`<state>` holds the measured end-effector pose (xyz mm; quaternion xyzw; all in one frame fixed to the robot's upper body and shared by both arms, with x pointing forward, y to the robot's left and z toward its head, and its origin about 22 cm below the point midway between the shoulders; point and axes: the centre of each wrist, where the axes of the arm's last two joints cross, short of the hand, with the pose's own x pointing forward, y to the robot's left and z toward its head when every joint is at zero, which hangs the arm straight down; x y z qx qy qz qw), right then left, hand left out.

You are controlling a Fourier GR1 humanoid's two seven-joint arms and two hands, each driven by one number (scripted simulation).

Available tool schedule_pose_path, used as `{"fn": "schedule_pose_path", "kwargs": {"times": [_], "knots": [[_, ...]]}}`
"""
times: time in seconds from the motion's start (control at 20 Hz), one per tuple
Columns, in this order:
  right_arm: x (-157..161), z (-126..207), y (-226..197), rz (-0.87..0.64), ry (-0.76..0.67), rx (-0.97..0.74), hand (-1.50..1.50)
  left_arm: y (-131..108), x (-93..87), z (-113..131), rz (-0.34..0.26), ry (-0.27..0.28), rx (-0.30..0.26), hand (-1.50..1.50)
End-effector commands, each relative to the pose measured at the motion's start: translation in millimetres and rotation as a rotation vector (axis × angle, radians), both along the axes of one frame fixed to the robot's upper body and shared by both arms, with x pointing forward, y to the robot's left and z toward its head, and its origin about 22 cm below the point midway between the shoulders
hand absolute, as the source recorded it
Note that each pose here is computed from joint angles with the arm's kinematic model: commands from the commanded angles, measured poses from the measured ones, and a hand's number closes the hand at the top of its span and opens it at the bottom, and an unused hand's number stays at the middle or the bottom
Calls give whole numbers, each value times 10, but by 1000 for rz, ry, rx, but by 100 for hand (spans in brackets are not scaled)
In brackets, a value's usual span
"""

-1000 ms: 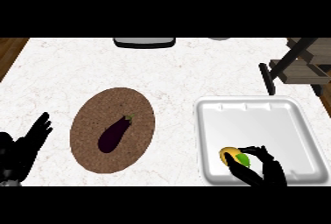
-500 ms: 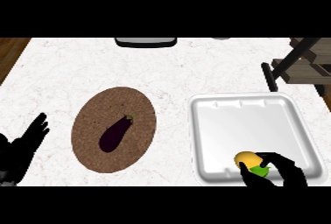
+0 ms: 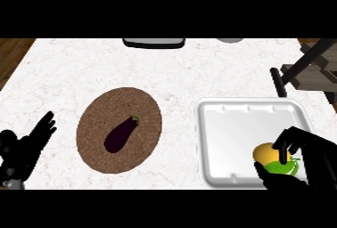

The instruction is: Pick the lemon from the tray and place it in the tiered basket

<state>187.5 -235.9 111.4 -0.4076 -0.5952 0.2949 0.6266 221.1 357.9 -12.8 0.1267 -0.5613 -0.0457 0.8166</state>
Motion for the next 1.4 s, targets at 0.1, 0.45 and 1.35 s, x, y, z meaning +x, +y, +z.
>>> {"fn": "schedule_pose_path", "kwargs": {"times": [0.1,0.45,1.35], "knots": [[-187,1051,237,-22,-206,-129,150,9,-20,-35,-4,6,-10,0],[4,1871,357,-37,-276,-49,150,-39,139,-8,6,-7,12,0],[1705,2541,-481,-97,-351,20,150,-98,17,-101,-5,-14,-19,0]]}}
